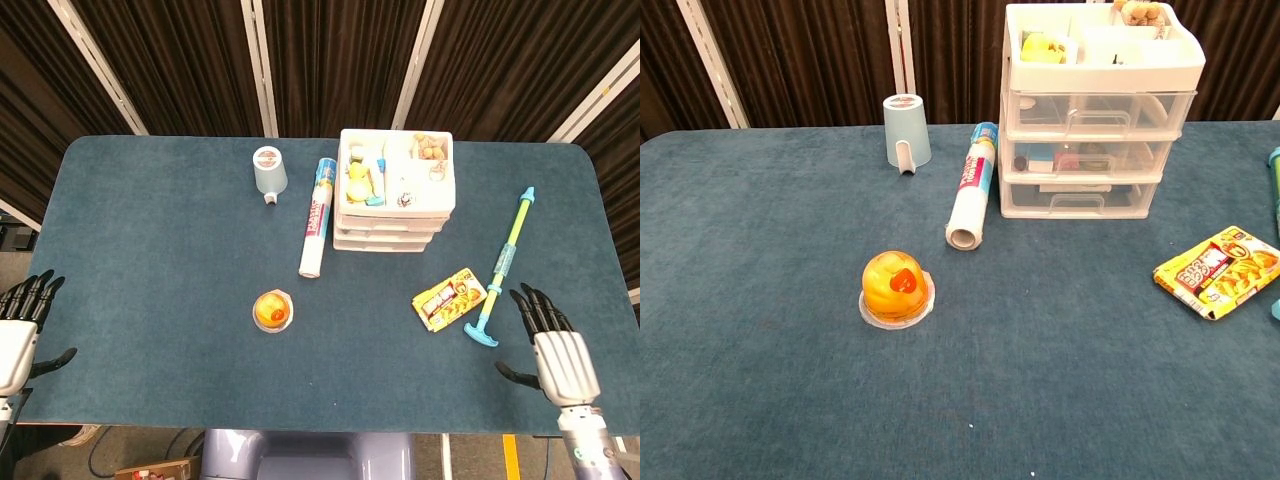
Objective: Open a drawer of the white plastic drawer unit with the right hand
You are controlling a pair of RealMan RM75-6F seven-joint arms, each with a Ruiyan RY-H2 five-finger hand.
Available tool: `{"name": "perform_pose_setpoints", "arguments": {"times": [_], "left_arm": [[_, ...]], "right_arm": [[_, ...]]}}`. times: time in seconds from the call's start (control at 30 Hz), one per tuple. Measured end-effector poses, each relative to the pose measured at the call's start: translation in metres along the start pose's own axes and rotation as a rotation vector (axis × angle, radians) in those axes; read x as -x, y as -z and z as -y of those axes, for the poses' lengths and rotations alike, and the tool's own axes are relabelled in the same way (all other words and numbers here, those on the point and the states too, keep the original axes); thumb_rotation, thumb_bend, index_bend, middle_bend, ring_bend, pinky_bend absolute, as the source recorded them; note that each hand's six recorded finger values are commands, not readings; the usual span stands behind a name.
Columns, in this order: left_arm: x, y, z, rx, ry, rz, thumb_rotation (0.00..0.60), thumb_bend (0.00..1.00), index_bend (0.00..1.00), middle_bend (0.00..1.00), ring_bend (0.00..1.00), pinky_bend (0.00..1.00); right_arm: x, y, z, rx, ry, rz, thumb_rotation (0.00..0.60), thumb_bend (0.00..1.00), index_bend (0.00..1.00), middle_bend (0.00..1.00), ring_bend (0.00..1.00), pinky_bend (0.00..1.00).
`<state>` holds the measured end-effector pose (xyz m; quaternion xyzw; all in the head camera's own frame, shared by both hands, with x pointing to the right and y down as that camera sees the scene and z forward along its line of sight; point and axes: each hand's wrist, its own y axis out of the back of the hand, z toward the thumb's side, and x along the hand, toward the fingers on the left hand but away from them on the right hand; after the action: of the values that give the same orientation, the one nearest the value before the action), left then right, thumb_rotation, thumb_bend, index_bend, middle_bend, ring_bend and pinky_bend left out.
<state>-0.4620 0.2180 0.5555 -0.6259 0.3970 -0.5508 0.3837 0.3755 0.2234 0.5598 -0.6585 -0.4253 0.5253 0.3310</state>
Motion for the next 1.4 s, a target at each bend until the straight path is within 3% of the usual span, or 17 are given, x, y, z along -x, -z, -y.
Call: {"name": "perform_pose_setpoints", "arguments": {"times": [0.1,0.37,0.57,0.9,1.4], "left_arm": [[-0.001,-0.001,0.000,-0.001,-0.004,0.003,0.600,0.04,0.00,0.00,0.00,0.09],[-0.001,-0.001,0.000,0.005,-0.009,0.005,0.600,0.05,0.00,0.00,0.00,0.09],[0.000,-0.002,0.000,0.015,-0.007,0.012,0.600,0.05,0.00,0.00,0.00,0.09],[0.000,-0.003,0.001,0.029,0.006,0.022,0.600,0.05,0.00,0.00,0.00,0.09],[-0.004,-0.001,-0.002,0.012,-0.013,0.035,0.600,0.05,0.00,0.00,0.00,0.09]], "right_arm": [[0.017,-0.013,-0.001,0.114,-0.002,0.011,0.600,0.40,0.00,0.77,0.79,0.89],[0.062,-0.059,0.009,0.403,-0.086,0.049,0.600,0.62,0.00,0.95,0.95,1.00],[0.082,-0.093,0.024,0.575,-0.173,0.078,0.600,0.72,0.00,0.97,0.97,1.00],[0.111,-0.139,0.051,0.822,-0.309,0.129,0.600,0.74,0.00,0.97,0.98,1.00],[0.157,-0.165,0.064,0.962,-0.311,0.180,0.600,0.74,0.00,0.97,0.98,1.00]]}}
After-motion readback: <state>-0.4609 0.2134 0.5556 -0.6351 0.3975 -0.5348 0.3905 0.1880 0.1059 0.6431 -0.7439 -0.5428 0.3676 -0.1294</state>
